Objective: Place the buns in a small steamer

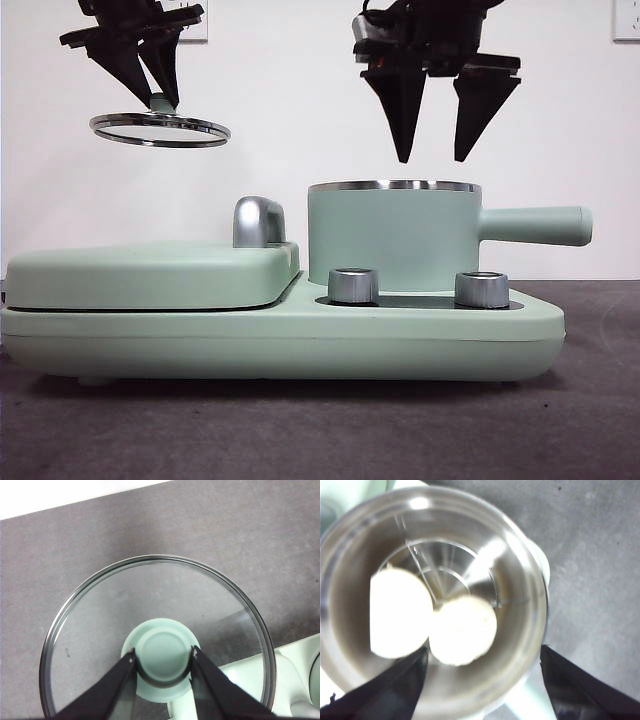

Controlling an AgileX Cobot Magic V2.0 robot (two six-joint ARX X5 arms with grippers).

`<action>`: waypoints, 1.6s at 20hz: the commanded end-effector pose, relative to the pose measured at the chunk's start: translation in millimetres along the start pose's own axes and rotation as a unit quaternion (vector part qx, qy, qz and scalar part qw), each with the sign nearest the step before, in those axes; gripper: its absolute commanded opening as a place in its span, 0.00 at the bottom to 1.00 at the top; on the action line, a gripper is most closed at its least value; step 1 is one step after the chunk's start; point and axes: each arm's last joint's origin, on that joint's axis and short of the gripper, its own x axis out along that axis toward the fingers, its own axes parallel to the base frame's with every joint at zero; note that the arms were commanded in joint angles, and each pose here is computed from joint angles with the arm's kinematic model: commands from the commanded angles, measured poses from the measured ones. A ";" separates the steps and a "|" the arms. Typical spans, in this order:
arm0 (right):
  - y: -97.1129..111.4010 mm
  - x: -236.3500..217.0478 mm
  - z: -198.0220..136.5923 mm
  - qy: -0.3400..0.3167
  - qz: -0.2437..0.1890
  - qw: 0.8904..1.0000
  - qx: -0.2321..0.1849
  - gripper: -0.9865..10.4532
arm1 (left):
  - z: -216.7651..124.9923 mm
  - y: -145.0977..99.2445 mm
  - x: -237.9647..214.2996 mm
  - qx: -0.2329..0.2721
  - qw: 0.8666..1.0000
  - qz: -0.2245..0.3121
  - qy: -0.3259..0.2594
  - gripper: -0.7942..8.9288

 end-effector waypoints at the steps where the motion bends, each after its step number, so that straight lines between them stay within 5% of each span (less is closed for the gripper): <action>1: 0.7 -18.1 -8.6 0.013 -0.001 1.000 0.006 0.40 | 7.6 -1.4 -8.7 0.001 1.000 -0.002 -0.027 0.14; 6: -4.5 -79.8 -43.8 -0.042 0.012 0.999 0.015 0.40 | 7.6 -3.8 -8.5 0.003 1.000 -0.004 -0.027 0.14; 14: -16.0 -146.2 -201.7 -0.129 0.048 0.990 0.033 0.40 | 8.2 -17.3 -7.6 0.014 0.999 -0.020 -0.026 0.14; 22: -41.8 -136.6 -336.8 -0.363 0.109 0.923 0.072 0.40 | 5.4 -69.3 -7.0 0.053 0.995 -0.083 -0.008 0.14; 26: -45.4 -127.6 -362.7 -0.388 0.126 0.910 0.068 0.40 | 1.5 -108.2 -9.7 0.085 0.986 -0.146 -0.001 0.14; 32: -45.3 -126.6 -362.7 -0.391 0.127 0.909 0.068 0.40 | -9.0 -170.7 -18.6 0.141 0.970 -0.198 0.004 0.14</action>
